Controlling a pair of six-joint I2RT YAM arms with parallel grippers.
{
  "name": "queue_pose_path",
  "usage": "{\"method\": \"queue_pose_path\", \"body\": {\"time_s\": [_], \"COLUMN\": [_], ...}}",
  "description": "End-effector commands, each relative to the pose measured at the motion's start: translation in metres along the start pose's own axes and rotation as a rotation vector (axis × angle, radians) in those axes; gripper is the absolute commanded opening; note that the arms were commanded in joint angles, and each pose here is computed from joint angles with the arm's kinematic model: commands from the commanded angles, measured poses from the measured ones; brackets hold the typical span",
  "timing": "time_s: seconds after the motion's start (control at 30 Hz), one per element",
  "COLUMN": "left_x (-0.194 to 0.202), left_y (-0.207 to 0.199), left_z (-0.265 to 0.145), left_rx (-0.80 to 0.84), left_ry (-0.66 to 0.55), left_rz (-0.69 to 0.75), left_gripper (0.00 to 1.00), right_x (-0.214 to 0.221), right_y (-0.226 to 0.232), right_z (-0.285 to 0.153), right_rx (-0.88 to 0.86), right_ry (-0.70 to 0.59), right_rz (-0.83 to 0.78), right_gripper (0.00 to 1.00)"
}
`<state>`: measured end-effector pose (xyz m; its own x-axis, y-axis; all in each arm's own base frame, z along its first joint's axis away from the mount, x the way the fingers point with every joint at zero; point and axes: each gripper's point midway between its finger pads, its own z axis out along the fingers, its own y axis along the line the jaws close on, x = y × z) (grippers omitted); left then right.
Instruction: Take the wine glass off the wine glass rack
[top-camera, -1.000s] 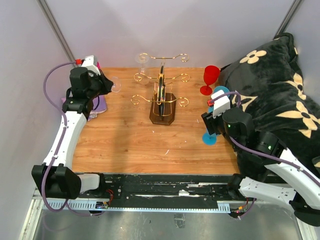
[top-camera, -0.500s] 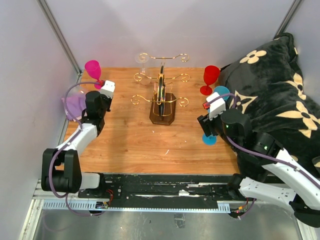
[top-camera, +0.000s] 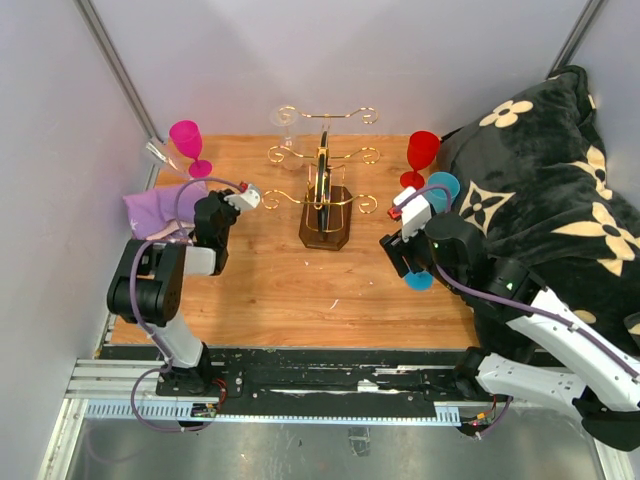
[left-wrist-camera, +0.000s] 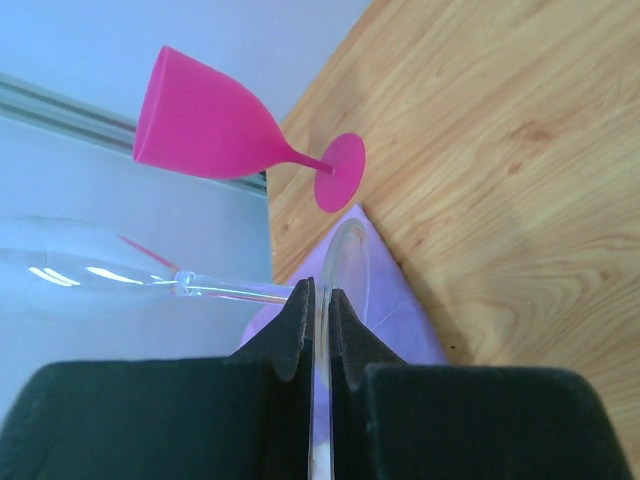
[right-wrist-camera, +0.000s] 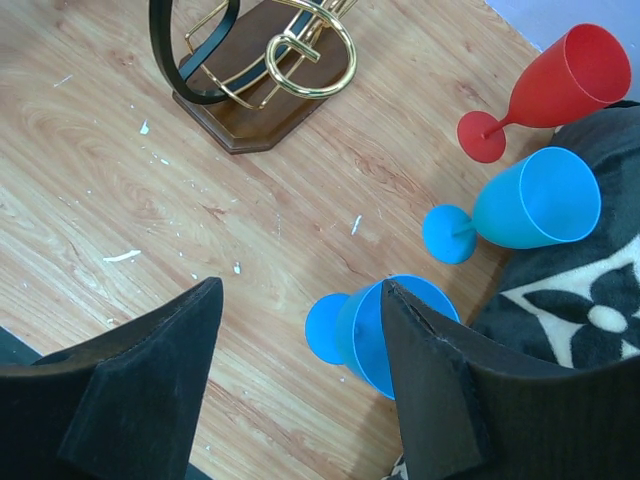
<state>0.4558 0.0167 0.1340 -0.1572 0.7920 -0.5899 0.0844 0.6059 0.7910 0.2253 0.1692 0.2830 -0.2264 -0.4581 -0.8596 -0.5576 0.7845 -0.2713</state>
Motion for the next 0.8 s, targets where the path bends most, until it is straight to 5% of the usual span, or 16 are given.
{"method": "queue_pose_path", "body": {"time_s": [0.0, 0.77], "left_x": [-0.021, -0.036], "left_y": [0.029, -0.064], "left_z": [0.001, 0.030], "left_rx": [-0.206, -0.194], "left_ry": [-0.069, -0.158], "left_rz": [0.183, 0.387], "left_gripper": [0.01, 0.00], "right_x": [-0.005, 0.002], "right_y": [0.002, 0.000], "right_z": [-0.001, 0.000], "right_rx": [-0.020, -0.005], "right_ry": [-0.035, -0.030], "right_rz": [0.056, 0.053], "right_gripper": [0.65, 0.65]}}
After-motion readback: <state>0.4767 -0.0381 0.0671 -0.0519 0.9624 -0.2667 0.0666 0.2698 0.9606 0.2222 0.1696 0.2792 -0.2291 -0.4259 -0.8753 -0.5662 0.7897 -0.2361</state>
